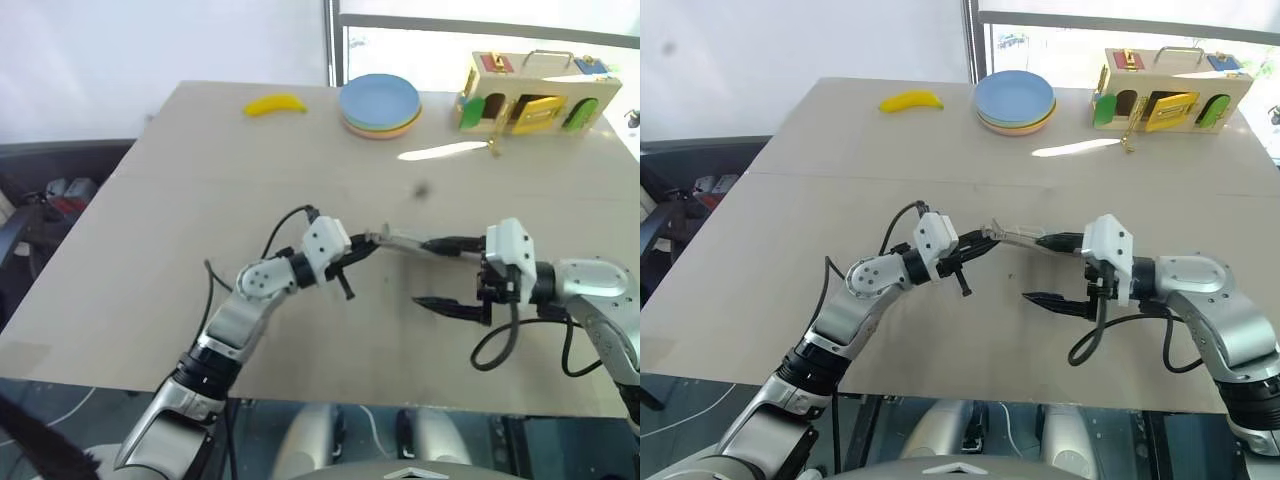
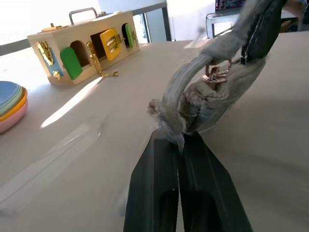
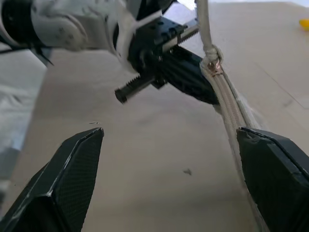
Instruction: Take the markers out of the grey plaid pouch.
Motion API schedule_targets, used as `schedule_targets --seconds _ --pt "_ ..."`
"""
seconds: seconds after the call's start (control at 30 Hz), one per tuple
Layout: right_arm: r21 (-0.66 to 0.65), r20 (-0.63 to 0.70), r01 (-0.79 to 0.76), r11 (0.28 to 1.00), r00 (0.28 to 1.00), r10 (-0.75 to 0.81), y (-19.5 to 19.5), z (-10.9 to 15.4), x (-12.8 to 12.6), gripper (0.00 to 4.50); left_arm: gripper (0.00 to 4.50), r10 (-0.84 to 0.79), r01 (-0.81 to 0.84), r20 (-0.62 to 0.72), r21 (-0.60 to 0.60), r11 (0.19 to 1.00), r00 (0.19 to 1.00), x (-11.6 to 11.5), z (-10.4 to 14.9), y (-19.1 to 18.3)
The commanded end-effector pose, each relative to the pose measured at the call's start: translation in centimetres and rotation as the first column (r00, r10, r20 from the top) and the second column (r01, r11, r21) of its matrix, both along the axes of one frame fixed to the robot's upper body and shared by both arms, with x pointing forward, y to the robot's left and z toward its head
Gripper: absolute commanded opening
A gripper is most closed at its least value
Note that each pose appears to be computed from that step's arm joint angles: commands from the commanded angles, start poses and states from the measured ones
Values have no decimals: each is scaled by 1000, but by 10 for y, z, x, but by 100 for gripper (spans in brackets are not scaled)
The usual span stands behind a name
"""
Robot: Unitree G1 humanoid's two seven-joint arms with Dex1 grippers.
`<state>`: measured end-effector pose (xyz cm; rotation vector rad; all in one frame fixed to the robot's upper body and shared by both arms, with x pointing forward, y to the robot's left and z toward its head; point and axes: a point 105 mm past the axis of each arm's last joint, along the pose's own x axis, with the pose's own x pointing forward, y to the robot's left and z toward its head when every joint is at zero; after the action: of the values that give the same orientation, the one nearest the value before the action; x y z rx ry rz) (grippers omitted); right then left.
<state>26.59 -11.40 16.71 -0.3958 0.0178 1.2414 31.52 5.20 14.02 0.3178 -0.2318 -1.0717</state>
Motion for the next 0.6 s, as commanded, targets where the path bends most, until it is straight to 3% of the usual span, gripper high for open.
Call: schedule_targets --seconds 0.03,0.27,0.6 --pt "-65 133 69 995 989 -60 -1 6 14 450 3 -32 33 64 -10 999 997 -7 13 -4" --pt "-28 221 94 995 972 -86 4 27 23 450 3 -39 41 50 -24 999 998 -7 14 -6" --pt "140 121 10 990 992 -27 38 36 7 450 3 -49 51 39 -45 998 998 -6 15 -12"
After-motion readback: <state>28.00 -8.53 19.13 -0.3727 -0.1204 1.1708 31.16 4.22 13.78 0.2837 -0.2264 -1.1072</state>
